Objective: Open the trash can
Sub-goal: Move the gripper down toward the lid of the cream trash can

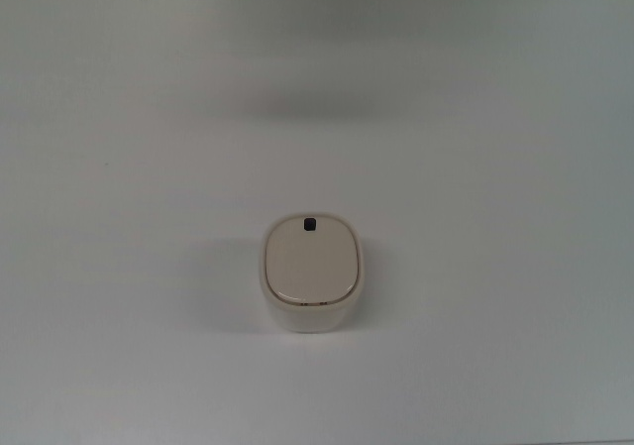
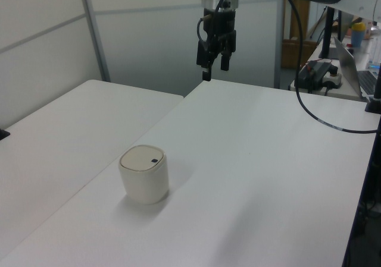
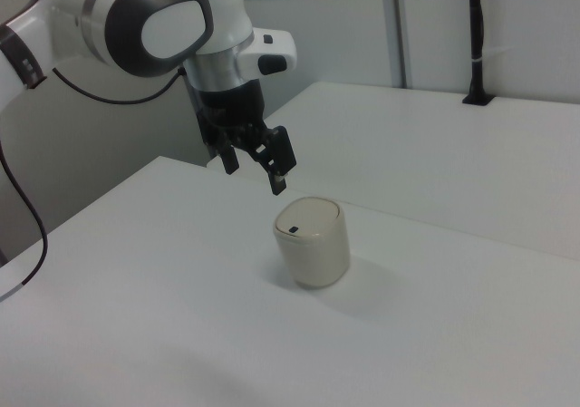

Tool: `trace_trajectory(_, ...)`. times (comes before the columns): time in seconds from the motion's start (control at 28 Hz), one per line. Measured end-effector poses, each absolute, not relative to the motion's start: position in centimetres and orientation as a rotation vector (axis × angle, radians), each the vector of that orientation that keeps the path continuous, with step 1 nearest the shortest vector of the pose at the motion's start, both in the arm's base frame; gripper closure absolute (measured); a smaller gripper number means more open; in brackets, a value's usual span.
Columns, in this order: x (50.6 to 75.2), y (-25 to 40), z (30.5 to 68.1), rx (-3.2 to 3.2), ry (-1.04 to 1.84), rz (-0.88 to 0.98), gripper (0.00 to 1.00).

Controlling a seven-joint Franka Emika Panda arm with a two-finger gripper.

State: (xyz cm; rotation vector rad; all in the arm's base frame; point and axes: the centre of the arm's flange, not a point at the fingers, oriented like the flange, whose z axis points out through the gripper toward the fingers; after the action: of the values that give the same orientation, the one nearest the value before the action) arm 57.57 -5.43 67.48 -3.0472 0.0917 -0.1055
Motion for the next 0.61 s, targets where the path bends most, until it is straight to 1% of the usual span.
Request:
trace_trajectory(0.29,58.2,-5.0,66.6,-3.049,0.103,-0.094,0.0)
trace_trajectory(0.43,59.6,-3.6,65.8,-3.068,0.066,-0.146,0.0)
trace_trajectory(0.57,61.1,-1.0,63.6,-3.106,0.0,-0.116,0.0)
trace_trajectory(0.61,61.4,-0.4,63.1,-3.111,-0.001,-0.11,0.03)
